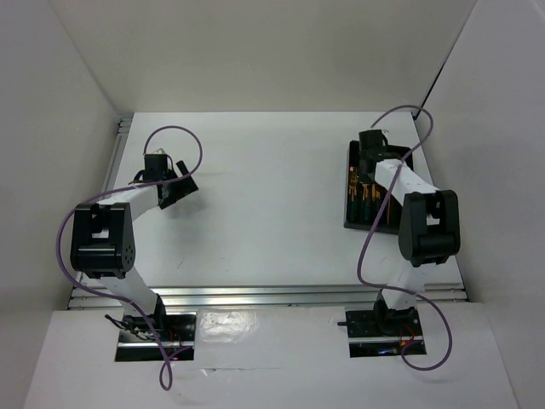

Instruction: Sort the eating utensils into containers

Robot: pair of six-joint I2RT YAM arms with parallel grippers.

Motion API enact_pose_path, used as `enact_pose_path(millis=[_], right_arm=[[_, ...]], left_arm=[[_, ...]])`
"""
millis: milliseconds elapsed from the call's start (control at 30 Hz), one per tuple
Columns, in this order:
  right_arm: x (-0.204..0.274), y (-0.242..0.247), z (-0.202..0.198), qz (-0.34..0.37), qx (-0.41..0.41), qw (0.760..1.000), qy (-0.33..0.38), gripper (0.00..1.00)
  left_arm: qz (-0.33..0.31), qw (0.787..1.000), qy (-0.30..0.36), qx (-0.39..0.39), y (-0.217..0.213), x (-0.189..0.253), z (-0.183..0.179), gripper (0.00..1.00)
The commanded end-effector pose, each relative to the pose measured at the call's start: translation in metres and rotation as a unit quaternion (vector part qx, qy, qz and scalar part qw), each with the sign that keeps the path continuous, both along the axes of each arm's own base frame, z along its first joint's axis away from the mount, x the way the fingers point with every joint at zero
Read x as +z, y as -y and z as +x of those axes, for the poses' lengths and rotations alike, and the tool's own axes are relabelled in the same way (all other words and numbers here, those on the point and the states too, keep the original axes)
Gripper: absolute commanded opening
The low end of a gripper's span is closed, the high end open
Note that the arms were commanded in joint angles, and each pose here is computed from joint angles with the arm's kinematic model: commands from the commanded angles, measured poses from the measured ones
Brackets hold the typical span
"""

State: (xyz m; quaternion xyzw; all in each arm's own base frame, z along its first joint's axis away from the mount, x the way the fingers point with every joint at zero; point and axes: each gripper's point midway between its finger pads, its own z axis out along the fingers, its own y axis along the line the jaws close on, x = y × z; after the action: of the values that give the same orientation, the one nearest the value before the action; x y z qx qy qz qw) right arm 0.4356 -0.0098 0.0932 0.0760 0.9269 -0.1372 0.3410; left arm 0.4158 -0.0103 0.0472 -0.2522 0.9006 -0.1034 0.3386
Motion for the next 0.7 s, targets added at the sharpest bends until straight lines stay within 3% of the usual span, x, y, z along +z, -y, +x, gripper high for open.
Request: enact_pose_path(millis=[0, 233, 467, 667], right_arm=[[0.024, 0.039, -0.015, -0.015, -0.039, 0.999, 0.017, 0.07], [0.026, 0.079, -0.038, -0.049, -0.086, 0.995, 0.000, 0.08], [-0.016, 0.094, -0.060, -0.087, -0.107, 0.986, -0.096, 0.11], [-0.034, 0.102, -0.063, -0.111, -0.122, 0.978, -0.126, 0.11]], left_arm=[[-0.002, 1.000, 0.017, -0.009, 0.000, 0.006, 0.007, 0.99], [-0.002, 1.000, 0.017, -0.009, 0.000, 0.006, 0.007, 0.99], [-0.005, 1.000, 0.013, -0.012, 0.002, 0.002, 0.009, 0.99], [-0.005, 1.000, 0.013, -0.012, 0.002, 0.002, 0.009, 0.99]])
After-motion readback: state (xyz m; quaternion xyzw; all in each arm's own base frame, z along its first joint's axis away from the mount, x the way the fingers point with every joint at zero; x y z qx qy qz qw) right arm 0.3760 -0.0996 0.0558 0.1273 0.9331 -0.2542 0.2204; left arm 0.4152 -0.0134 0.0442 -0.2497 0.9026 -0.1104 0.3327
